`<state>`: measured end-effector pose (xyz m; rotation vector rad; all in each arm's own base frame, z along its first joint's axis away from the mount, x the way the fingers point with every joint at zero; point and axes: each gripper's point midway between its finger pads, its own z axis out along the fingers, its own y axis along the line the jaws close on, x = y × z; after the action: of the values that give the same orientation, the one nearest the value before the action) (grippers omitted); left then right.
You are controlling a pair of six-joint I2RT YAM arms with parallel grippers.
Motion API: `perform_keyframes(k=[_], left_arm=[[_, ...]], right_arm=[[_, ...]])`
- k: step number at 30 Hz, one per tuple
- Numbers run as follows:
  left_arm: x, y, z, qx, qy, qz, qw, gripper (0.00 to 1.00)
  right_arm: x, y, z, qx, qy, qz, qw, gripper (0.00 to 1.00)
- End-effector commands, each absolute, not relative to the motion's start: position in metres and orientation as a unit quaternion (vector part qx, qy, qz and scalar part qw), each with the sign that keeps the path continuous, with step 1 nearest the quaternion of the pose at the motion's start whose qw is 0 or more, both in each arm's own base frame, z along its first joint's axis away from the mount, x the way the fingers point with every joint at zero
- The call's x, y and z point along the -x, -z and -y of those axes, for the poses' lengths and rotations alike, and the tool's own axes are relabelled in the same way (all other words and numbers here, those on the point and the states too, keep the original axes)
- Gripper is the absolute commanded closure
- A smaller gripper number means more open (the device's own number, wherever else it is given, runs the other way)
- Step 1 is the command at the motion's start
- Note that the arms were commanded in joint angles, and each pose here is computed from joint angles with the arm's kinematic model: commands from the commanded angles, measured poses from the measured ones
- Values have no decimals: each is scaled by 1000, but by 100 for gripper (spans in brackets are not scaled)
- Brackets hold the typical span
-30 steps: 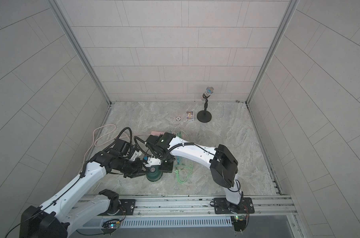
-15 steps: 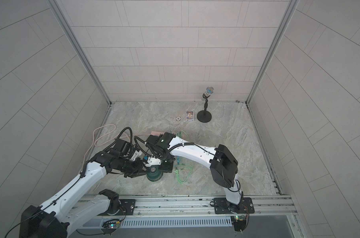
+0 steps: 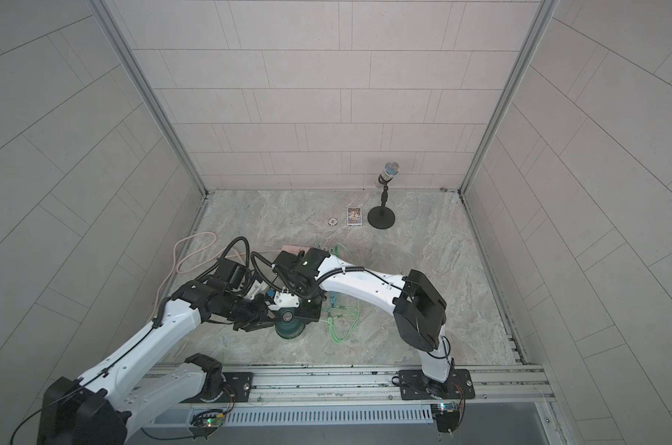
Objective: Charge the cordless meat grinders
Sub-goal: Insert the charging cable into the cordless meat grinder, then reset both arms
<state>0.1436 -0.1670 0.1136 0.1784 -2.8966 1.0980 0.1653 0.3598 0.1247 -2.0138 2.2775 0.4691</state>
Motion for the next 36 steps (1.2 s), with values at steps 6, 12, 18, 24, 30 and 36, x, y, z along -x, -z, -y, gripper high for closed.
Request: perform_keyframes(k=[6, 12, 18, 24, 30, 36], left_arm=[[-150, -125, 163, -40, -336, 941, 4, 59], [-160, -149, 155, -50, -344, 937, -25, 53], [-191, -166, 121, -96, -314, 938, -106, 37], [-238, -168, 68, -127, -205, 954, -179, 19], [-281, -151, 10, -218, -165, 935, -224, 17], [-323, -136, -21, -231, -120, 913, -315, 16]], right_arm=[[-161, -164, -375, 657, -219, -714, 102, 62], [-189, -185, -345, 605, -215, -753, 142, 48], [-258, -212, -290, 471, -190, -822, 258, 30], [-326, -223, -204, 301, -107, -872, 370, 19], [-360, -215, -108, 135, -28, -896, 422, 13], [-369, -189, -58, 54, -4, -898, 436, 1]])
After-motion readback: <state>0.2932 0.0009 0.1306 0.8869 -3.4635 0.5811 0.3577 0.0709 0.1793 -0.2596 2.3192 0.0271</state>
